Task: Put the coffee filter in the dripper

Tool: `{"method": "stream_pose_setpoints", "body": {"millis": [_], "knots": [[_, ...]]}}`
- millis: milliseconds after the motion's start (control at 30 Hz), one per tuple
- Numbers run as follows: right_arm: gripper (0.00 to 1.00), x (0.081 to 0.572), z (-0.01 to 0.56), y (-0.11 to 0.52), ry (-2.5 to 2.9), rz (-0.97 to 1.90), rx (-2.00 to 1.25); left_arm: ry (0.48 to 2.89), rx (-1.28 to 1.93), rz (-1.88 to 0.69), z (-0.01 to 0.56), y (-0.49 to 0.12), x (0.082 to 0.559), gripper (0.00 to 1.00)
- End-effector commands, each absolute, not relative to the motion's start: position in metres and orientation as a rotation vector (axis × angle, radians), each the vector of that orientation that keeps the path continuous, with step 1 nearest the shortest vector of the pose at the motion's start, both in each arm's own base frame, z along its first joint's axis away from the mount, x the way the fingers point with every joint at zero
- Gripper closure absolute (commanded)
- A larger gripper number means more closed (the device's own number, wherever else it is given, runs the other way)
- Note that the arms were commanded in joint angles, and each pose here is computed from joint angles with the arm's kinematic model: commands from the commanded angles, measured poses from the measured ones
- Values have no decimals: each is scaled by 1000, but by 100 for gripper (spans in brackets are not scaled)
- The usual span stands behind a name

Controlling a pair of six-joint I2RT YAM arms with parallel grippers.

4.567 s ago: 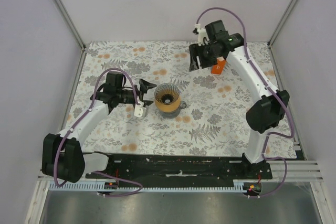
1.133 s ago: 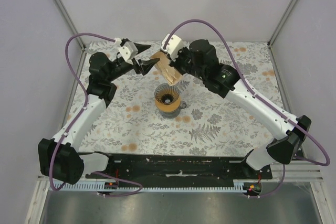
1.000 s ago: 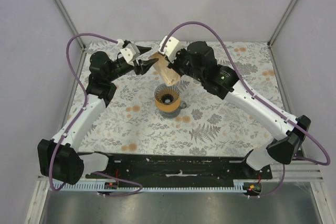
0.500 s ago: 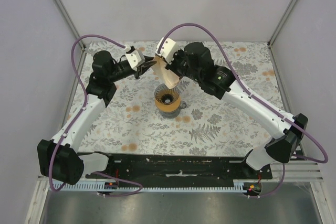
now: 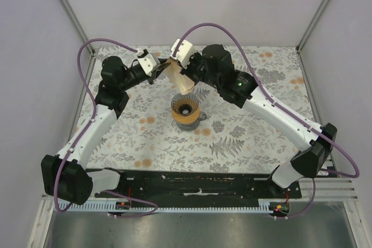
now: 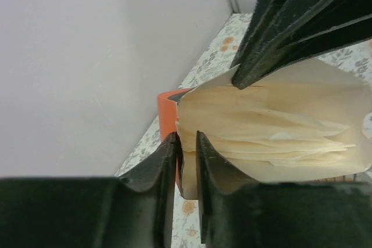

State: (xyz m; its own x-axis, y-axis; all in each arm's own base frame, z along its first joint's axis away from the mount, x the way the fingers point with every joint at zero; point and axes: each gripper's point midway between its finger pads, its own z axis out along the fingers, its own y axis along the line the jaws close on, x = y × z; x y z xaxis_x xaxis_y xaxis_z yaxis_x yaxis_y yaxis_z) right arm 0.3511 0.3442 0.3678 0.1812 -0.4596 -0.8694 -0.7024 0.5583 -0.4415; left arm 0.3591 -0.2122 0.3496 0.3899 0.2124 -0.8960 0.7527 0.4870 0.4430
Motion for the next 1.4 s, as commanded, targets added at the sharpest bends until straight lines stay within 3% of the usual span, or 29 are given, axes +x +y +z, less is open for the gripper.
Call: {"method": "stream_pose_setpoints", "body": {"millis": [0, 67, 233, 300, 367, 500, 600, 667, 767, 1100, 1367], "knots": [[100, 349, 413, 354, 1339, 289, -987, 1111, 1019, -369, 367, -207, 360, 86], [100, 351, 410, 353, 1348, 279, -984, 1111, 1017, -366, 368, -206, 359, 98], [100, 350, 412, 351, 1367, 294, -953, 1108, 959, -369, 375, -204, 363, 98], [79, 346, 419, 351, 1370, 323, -941, 1095, 930, -357, 382, -201, 365, 98], [64, 341, 427, 350, 1367, 344, -940, 1057, 916, -338, 392, -200, 363, 98], [48, 312, 445, 360, 1286, 443, -1005, 1030, 901, -311, 398, -196, 361, 98], [46, 288, 455, 367, 1215, 475, -1060, 1045, 870, -280, 399, -191, 366, 98], [47, 267, 460, 373, 1159, 551, -1117, 1057, 864, -269, 397, -189, 367, 98], [60, 253, 446, 382, 1167, 643, -1184, 1061, 858, -267, 397, -188, 367, 98], [90, 308, 371, 384, 1546, 446, -1129, 1059, 847, -263, 398, -186, 363, 98], [98, 336, 344, 364, 1689, 248, -1045, 1052, 850, -269, 401, -187, 362, 98]]}}
